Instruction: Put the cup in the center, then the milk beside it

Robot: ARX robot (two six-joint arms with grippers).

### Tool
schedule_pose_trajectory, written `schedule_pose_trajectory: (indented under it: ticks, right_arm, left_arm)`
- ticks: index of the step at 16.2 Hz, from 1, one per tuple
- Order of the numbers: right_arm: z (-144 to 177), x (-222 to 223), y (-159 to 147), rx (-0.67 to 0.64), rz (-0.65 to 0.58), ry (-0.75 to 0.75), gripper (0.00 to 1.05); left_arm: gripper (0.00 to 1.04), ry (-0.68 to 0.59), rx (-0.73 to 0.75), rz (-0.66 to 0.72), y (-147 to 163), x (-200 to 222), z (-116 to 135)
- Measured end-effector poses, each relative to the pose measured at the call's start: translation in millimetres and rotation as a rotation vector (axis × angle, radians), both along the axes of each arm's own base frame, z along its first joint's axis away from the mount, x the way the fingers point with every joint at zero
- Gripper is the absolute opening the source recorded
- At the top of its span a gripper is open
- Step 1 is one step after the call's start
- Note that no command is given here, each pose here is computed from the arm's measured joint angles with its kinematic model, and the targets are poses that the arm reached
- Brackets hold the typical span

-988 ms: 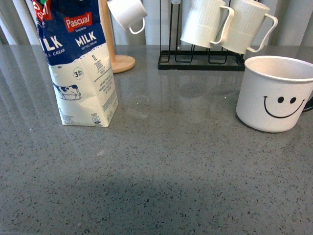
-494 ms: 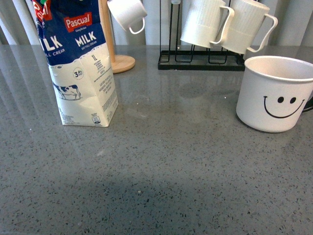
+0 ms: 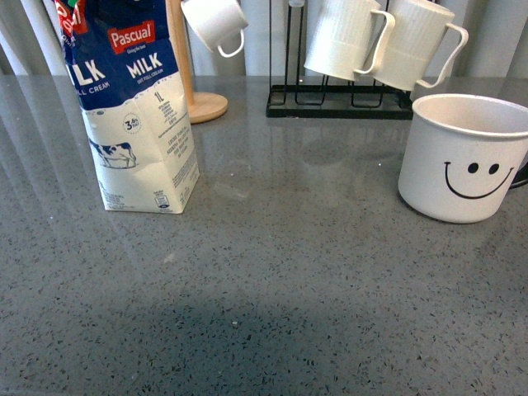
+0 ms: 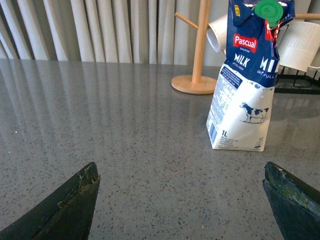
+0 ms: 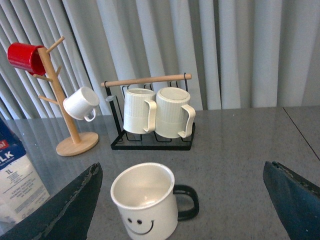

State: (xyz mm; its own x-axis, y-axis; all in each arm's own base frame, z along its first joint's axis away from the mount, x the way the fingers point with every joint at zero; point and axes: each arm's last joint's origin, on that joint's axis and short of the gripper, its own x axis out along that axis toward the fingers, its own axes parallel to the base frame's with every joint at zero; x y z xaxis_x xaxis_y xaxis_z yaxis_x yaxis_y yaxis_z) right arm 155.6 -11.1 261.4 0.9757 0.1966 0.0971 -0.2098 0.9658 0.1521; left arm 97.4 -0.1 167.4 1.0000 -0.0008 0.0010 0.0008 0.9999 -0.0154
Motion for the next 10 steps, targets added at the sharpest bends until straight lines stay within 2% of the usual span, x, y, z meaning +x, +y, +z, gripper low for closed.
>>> schedule_pose_trajectory:
  ticks: [3, 6, 10]
  right_arm:
    - [29, 70, 1, -0.104, 0.103, 0.156, 0.98]
    - [32, 142, 11, -0.23, 0.199, 0.37, 0.98]
    - [29, 205, 19, -0.357, 0.313, 0.577, 0.98]
  left_arm:
    - [0.98, 0.0, 0.0, 0.0, 0, 0, 0]
    - [0.98, 0.0, 0.0, 0.0, 0, 0, 0]
    - [0.98, 0.0, 0.0, 0.0, 0, 0, 0]
